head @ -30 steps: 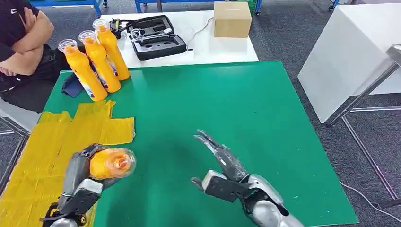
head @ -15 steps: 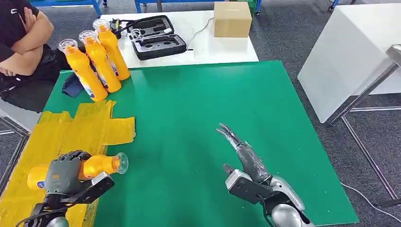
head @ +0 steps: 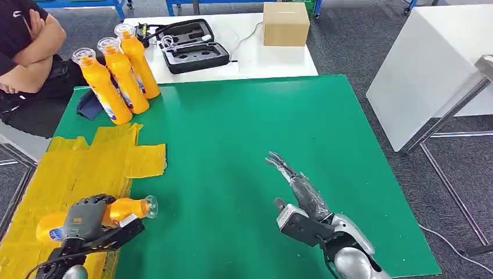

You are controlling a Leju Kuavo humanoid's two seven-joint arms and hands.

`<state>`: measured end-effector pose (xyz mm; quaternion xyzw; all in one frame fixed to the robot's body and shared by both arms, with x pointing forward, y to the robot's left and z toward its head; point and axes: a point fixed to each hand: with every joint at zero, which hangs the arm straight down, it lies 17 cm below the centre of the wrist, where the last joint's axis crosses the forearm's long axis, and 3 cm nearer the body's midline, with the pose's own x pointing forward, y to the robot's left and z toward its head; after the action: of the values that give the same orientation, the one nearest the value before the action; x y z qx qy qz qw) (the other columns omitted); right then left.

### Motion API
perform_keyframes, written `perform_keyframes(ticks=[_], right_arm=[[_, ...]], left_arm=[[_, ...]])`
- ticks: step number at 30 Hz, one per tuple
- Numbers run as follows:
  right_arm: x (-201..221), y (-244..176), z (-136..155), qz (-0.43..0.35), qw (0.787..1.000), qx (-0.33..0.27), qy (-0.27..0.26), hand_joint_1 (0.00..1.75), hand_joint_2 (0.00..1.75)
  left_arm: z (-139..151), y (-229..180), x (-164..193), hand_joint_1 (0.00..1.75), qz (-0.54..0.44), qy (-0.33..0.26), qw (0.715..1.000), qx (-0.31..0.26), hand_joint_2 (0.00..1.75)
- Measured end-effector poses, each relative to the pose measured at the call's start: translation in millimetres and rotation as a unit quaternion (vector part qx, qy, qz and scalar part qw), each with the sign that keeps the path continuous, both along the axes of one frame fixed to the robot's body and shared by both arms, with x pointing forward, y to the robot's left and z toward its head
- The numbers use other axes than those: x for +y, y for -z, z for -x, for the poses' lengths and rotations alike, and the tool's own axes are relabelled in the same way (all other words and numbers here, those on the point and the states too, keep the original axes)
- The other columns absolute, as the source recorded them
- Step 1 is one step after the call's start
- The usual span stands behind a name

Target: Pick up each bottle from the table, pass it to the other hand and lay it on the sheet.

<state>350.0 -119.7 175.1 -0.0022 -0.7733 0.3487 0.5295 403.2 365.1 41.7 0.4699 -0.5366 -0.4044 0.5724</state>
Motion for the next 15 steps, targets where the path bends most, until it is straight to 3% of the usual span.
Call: perform_keyframes(ticks=[10,11,15], right_arm=[[-1,4,-6,0.002,1.000,0.008,0.001,0.00,0.00],[-1,5,-6,0.003,1.000,0.009,0.001,0.00,0.00],[-1,5,-7,0.003,1.000,0.011,0.002,0.00,0.00]], left_arm=[[-5,4,-12,0.00,0.003,0.030,0.999,0.018,1.75],[-5,5,-13,0.00,0.003,0.031,0.999,0.019,0.00],[-5,5,-15,0.00,0.000,0.037,0.999,0.019,0.00]])
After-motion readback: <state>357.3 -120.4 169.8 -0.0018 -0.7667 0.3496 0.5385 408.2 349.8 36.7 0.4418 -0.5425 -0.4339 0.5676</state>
